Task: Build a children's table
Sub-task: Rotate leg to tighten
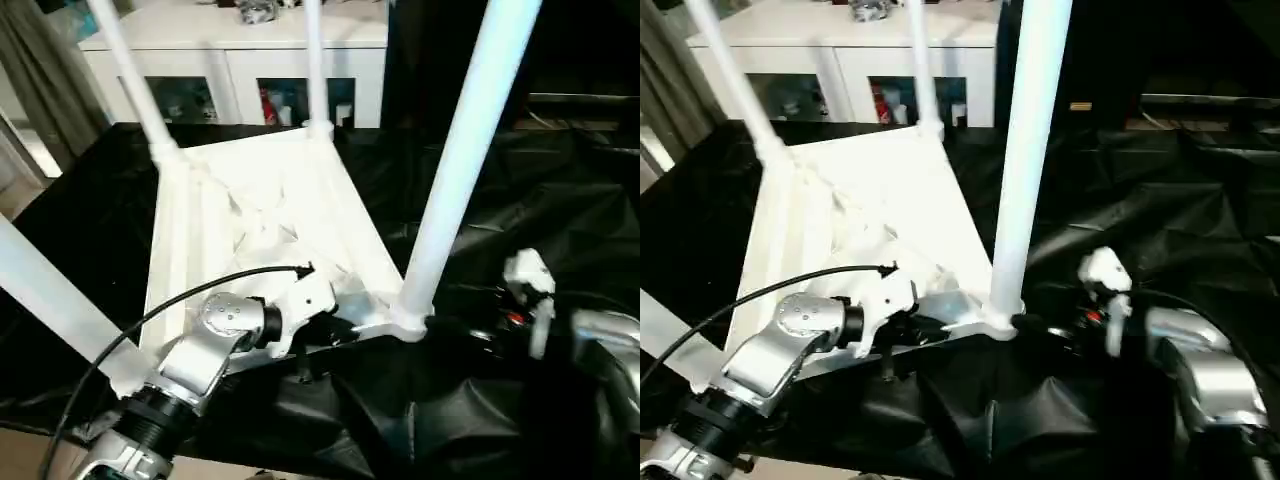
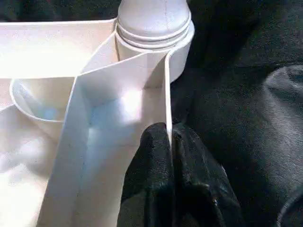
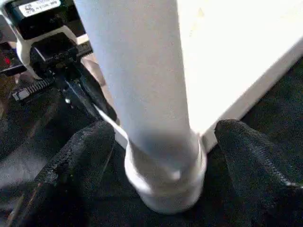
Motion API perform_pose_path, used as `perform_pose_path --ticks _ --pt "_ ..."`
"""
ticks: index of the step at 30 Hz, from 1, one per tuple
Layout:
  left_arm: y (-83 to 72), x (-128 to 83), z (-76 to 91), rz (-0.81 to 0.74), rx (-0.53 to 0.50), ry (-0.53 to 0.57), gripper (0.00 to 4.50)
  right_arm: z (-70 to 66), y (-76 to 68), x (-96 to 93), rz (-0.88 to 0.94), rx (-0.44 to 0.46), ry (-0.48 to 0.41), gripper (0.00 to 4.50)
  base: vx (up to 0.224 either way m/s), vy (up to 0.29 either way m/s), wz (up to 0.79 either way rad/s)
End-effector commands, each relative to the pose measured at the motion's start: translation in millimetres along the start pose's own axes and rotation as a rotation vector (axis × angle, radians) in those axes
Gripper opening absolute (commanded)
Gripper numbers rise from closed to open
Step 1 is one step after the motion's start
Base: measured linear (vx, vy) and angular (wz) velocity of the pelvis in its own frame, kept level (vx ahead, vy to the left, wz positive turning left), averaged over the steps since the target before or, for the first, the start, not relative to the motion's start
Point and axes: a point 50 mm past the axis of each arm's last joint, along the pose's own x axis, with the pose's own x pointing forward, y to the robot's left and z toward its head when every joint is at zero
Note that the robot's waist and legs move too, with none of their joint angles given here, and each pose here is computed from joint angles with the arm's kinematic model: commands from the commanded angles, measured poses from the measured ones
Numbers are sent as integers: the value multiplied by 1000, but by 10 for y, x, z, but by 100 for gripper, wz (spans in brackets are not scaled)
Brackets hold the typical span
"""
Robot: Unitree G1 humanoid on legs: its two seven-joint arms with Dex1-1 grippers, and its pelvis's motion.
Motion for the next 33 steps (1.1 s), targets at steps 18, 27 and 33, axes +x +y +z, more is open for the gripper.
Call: perform_pose_path --ticks 18,27,33 --pt "74 -56 104 -14 55 -8 0 40 -64 338 47 -52 45 284 0 0 0" --pt "181 -38 140 112 -4 -15 0 -128 10 501 -35 20 17 223 0 0 0" --pt "323 101 229 297 -55 -26 0 -300 -41 751 -343 125 5 208 0 0 0"
